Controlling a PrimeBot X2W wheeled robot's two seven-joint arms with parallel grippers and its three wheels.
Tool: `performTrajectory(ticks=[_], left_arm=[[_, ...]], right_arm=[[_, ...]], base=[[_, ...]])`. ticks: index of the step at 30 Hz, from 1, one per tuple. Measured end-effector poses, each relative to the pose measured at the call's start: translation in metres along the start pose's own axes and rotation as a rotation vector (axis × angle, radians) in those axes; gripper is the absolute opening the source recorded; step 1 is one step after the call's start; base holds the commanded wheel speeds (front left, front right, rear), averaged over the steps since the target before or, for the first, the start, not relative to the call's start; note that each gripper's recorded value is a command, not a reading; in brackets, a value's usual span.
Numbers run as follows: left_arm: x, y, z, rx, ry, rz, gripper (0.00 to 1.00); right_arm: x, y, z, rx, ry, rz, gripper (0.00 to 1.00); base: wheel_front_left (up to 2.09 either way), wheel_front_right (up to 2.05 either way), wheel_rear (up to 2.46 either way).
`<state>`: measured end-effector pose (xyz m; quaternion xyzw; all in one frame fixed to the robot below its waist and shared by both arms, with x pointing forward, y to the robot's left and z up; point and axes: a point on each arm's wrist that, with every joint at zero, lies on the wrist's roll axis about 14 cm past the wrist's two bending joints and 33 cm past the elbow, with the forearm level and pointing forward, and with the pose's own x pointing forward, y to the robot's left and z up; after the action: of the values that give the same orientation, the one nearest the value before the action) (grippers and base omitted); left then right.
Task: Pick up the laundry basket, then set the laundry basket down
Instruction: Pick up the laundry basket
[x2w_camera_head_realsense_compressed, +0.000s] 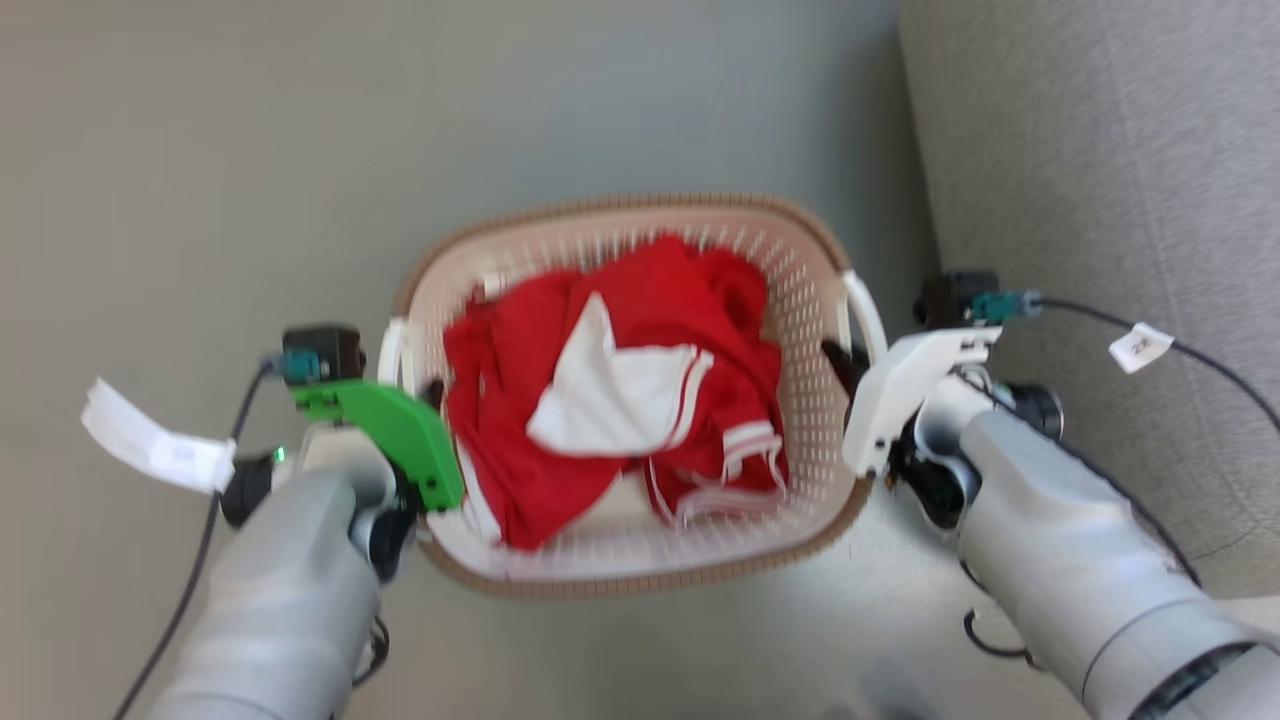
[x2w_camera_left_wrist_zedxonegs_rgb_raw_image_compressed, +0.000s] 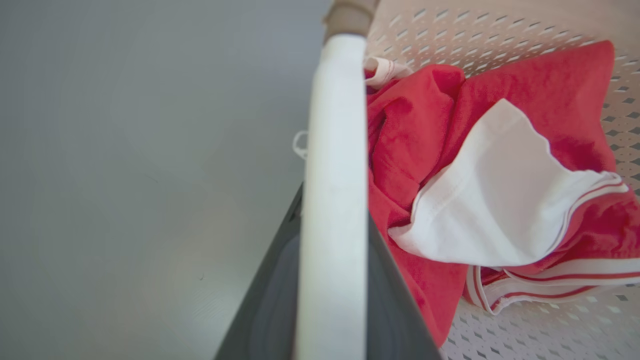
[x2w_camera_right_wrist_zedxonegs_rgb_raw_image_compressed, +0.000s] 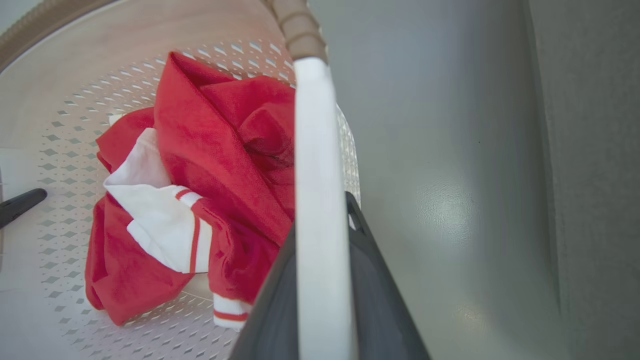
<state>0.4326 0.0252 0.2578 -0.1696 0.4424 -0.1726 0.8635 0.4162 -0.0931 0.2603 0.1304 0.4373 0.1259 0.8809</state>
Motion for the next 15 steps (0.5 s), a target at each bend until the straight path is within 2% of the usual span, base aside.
performTrajectory(ticks=[7, 15], left_arm=[[-0.025, -0.011, -0.012, -0.028, 0.025, -0.002, 0.0], [-0.052, -0.024, -0.024, -0.002, 0.05, -0.01, 0.0]], right_arm=[[-0.027, 0.008, -0.011, 0.002, 0.035, 0.003, 0.0], [-0.056, 0.018, -0.022, 0.006, 0.05, 0.008, 0.0]], base=[[0.0, 0.0, 0.0], [0.0, 0.0, 0.0]])
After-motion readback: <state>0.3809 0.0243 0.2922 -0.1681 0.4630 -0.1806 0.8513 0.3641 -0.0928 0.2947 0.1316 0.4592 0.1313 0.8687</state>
